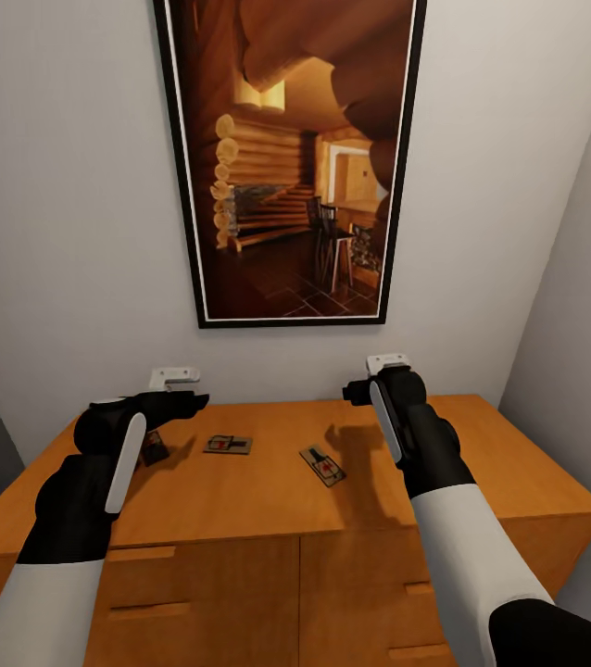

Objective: Take the four mousetraps from the cabinet in the bathroom and place them on the bathroom floor. Make sure all four end up on the same floor surface, and ensure that at least two of them are either under or directly next to the same bathroom sink.

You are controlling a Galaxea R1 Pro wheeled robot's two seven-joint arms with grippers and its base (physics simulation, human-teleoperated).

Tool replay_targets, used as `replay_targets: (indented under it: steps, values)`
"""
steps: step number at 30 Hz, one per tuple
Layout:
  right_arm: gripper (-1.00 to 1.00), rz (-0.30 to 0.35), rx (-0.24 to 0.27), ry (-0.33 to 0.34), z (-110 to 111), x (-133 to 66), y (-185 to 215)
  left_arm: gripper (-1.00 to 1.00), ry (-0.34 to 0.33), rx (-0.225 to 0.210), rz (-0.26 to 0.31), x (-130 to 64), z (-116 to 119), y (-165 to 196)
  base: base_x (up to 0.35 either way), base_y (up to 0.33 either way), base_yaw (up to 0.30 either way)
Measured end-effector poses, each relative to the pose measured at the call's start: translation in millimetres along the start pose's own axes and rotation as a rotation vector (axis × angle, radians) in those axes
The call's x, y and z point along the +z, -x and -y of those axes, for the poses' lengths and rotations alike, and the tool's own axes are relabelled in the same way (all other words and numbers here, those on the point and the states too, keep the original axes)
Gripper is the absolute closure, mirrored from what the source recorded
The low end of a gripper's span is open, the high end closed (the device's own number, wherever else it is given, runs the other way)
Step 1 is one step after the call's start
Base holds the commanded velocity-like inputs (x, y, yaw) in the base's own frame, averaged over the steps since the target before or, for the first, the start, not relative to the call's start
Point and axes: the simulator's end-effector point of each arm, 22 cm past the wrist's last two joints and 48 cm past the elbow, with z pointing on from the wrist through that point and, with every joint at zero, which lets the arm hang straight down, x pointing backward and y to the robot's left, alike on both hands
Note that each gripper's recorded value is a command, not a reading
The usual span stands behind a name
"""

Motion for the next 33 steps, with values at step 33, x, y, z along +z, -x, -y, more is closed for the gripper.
replay_targets:
  steps: [33]
  values:
    - [-1.0,0.078,0.036,0.115,-21,-20.3,27,-1.0,-0.003,-0.007,-0.036,5.4,-1,-12,0.0,0.0,0.0]
